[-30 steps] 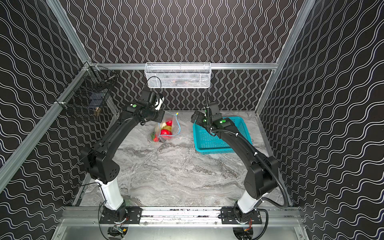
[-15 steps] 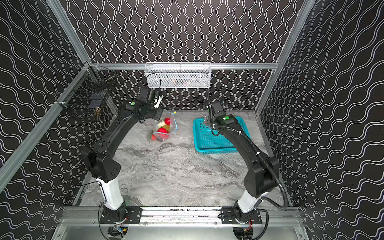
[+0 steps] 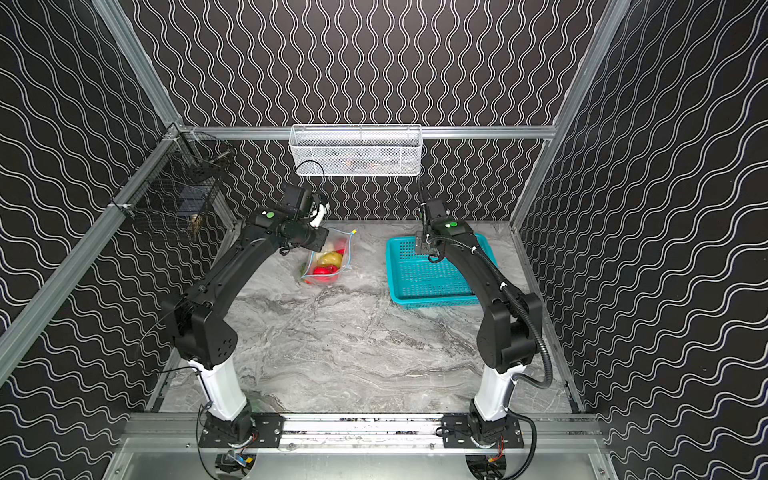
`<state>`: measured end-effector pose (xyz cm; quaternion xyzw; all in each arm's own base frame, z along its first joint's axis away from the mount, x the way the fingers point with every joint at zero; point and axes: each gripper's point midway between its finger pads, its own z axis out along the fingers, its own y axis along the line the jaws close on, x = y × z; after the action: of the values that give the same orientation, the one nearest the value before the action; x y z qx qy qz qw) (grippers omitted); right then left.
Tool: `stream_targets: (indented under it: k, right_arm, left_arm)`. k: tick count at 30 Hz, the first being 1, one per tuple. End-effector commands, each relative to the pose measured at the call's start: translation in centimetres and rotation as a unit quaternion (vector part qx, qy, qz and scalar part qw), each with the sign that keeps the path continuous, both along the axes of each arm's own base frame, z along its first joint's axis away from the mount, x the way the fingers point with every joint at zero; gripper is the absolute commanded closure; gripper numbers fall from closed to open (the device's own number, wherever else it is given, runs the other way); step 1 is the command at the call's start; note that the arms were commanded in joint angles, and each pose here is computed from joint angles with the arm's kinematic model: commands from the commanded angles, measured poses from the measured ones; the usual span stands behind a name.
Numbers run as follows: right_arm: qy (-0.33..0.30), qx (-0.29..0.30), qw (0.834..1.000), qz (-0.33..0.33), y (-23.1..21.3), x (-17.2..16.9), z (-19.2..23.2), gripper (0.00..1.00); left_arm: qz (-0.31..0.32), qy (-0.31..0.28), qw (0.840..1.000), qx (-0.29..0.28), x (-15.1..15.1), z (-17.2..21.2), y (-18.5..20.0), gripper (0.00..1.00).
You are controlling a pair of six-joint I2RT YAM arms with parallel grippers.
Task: Place the food in the zip-top bag and seal the zipper
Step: 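Withdraw the open right gripper and lower it into the teal basket over the eggplant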
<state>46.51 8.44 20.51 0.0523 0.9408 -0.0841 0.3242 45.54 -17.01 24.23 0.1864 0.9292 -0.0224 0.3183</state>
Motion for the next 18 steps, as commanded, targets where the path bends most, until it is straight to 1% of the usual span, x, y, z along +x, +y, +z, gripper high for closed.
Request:
stream_targets:
  k: [1,5,6,12,15,18]
  right_arm:
    - [0.019,-0.006,1.000,0.009,-0.7,0.2,-0.6,0.00]
    - [0.044,-0.007,0.999,0.001,-1.8,0.3,-1.6,0.00]
    - [0.063,-0.008,0.998,-0.001,-2.0,0.4,-3.2,0.01]
    - [0.128,-0.005,0.991,-0.030,-4.7,0.0,-7.3,0.01]
    - [0.153,-0.008,0.987,-0.038,-5.9,-0.4,-9.2,0.01]
    - [0.164,0.007,0.986,-0.035,-6.5,-0.7,-10.6,0.01]
  left_arm:
    - [-0.006,-0.005,1.000,-0.018,0.2,0.3,-0.6,1.00]
    - [-0.003,0.001,1.000,-0.022,0.1,-0.1,-0.7,1.00]
    - [-0.003,0.002,1.000,-0.024,0.0,-0.2,-0.7,1.00]
    - [-0.005,0.005,1.000,-0.028,-0.6,0.3,-0.7,1.00]
    - [-0.005,0.005,1.000,-0.030,-0.7,0.2,-0.7,1.00]
    - [-0.006,0.010,0.999,-0.032,-0.8,0.1,-0.8,1.00]
